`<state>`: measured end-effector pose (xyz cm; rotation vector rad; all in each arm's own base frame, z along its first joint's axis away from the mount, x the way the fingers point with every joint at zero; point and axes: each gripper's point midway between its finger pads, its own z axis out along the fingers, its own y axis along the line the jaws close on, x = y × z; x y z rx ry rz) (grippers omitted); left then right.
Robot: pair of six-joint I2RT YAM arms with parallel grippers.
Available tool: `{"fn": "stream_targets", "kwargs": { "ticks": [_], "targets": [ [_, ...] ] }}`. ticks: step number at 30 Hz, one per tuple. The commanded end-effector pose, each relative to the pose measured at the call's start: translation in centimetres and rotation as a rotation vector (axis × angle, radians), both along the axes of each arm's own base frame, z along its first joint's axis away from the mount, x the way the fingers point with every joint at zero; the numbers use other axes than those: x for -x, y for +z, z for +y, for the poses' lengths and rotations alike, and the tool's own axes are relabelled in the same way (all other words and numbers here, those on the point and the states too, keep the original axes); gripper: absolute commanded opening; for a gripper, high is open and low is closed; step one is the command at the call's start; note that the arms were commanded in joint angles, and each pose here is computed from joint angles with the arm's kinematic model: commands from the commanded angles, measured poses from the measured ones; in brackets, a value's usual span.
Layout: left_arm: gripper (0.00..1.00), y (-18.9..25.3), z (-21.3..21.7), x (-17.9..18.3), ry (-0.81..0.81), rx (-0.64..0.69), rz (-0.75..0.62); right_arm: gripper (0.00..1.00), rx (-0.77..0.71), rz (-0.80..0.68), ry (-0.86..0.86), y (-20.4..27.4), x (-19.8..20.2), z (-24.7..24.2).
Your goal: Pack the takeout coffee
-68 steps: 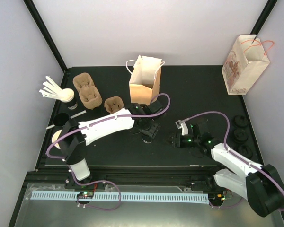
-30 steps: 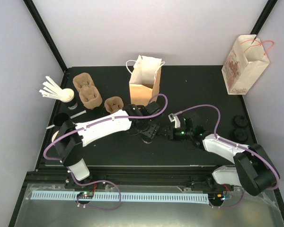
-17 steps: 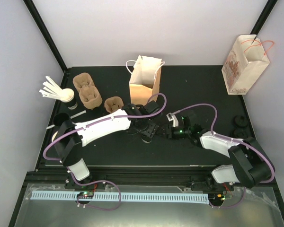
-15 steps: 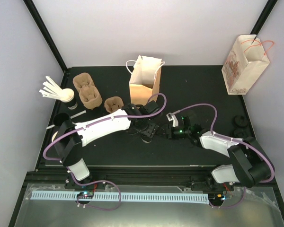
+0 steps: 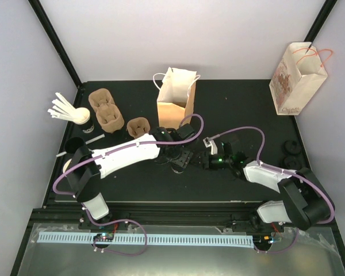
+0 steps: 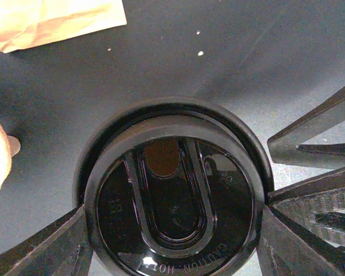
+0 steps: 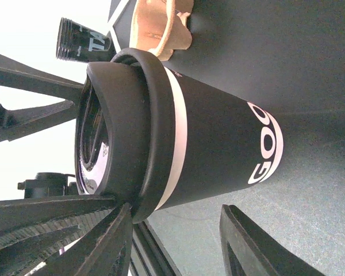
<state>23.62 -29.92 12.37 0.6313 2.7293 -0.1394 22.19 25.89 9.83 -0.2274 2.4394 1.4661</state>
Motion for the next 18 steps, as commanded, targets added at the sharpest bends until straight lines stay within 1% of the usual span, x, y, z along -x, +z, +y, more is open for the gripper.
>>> {"fn": "stream_targets", "kwargs": {
  "ticks": [1,5,10,14,18],
  "targets": [
    [0.46,-4.3,0.9,2.0,-0.034,-0.110,0.108,0.44,0.026,0.016,-0.046,0.5,-0.6,-0.1],
    [0.47,-3.8,0.4,2.1,-0.048,-0.082,0.111,0.45,0.002,0.001,-0.046,1.8,-1.2,0.4],
    [0.46,-3.6,-0.2,2.3,-0.061,-0.048,0.121,0.45,-0.012,0.021,-0.043,1.7,-1.4,0.7],
    [0.46,-3.3,-0.6,2.3,-0.066,-0.019,0.123,0.44,0.076,0.046,-0.057,-0.7,-1.5,0.0],
    [0.46,-4.0,0.0,2.1,-0.056,-0.047,0.127,0.41,0.151,0.098,-0.038,-4.0,-0.2,-0.5]
  ]
}}
